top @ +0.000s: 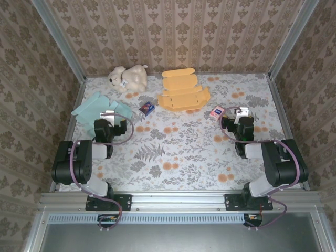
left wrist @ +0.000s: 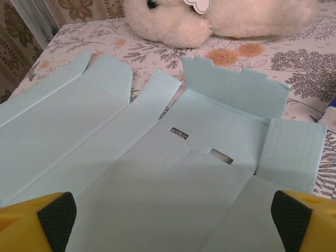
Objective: Fold the paper box
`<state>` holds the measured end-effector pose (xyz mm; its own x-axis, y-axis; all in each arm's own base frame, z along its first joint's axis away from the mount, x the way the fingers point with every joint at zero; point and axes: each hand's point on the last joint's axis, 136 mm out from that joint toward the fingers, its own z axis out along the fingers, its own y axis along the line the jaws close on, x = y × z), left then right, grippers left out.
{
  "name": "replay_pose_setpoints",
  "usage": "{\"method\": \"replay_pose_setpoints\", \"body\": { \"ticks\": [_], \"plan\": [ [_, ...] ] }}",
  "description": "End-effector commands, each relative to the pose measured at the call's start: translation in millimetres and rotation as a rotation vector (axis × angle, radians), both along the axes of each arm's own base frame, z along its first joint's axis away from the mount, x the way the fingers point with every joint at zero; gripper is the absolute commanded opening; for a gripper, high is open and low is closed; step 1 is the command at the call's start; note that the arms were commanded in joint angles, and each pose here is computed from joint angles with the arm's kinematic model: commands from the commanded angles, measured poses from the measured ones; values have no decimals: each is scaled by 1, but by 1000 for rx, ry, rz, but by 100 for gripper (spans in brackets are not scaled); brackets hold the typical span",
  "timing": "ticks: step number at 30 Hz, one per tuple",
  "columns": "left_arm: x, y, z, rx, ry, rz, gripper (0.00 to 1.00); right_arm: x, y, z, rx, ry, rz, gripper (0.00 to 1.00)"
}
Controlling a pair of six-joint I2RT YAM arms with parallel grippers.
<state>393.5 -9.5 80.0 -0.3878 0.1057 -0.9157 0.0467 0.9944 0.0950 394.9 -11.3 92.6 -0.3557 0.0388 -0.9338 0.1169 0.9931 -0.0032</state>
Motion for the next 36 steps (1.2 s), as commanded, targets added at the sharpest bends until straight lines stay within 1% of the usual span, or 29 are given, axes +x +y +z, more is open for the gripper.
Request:
{"method": "replay_pose_setpoints", "body": {
  "ticks": [1,10,20,22,24,26,28,30,31,33,36],
  "plan": [
    [7,0,14,-4,-37,-20,100,5,2,6,-2,-15,19,100],
    [6,3,14,-45,-37,-36,100,5,2,6,0,-16,21,100],
    [6,2,14,-42,-35,-37,100,5,2,5,4,-12,24,100],
    [6,2,14,-34,-36,-36,100,4,3,6,0,-18,26,100],
    [7,-2,18,0,-39,-39,100,3,7,13,-32,-21,24,100],
    [4,-6,28,28,-54,-35,100,-2,2,22,-47,-28,-16,100],
    [2,0,42,47,-51,20,100,-7,-2,38,-47,-7,-64,100],
    [-4,11,59,55,-48,101,100,-14,-11,49,-28,20,-170,100],
    [-7,17,66,38,-56,149,100,-16,-12,56,-6,14,-192,100],
    [-16,30,84,-55,-75,256,100,-18,-5,72,58,8,-184,100],
    [-26,35,101,-215,-67,347,100,-16,12,86,152,88,-171,100]
  ]
}}
